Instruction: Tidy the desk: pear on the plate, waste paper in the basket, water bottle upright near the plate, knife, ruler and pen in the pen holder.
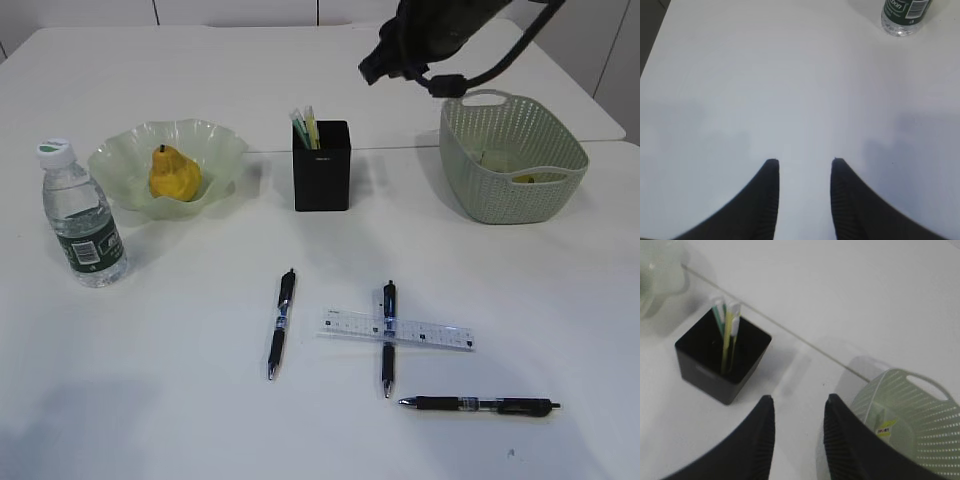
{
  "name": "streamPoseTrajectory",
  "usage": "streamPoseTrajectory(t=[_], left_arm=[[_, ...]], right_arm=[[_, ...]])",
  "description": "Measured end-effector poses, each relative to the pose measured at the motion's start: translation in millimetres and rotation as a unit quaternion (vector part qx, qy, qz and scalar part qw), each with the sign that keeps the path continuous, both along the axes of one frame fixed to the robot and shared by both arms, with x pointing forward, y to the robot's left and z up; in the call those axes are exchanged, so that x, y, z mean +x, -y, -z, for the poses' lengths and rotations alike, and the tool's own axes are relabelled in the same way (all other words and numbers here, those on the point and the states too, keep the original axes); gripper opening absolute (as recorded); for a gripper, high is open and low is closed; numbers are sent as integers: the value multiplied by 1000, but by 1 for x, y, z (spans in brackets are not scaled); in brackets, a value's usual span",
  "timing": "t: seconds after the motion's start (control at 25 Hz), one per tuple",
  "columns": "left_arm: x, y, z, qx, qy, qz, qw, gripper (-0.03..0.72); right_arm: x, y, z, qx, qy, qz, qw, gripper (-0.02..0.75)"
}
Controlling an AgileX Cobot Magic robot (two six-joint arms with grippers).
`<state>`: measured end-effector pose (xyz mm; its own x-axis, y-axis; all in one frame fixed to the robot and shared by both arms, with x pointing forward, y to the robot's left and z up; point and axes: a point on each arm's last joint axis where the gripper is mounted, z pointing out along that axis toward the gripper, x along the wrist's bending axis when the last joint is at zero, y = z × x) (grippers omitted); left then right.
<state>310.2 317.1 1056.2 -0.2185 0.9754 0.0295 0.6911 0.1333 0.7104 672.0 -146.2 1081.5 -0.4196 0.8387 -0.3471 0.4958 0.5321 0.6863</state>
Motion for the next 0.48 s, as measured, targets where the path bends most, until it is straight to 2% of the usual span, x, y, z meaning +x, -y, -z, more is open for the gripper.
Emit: streamPoseTrajectory(t=[0.08, 0.28, 0.48], left_arm=[[0, 0, 0, 0, -1, 0, 1000, 239], [-2, 0, 2, 0, -16, -4, 1000, 239], [-4, -1, 4, 0, -29, -7, 1000, 239]], right_arm=[[-7, -7, 4, -19, -28, -17, 999, 281], [-22, -25, 12, -32, -86, -55, 994, 281], [-35, -30, 19, -59, -156, -104, 980, 281]])
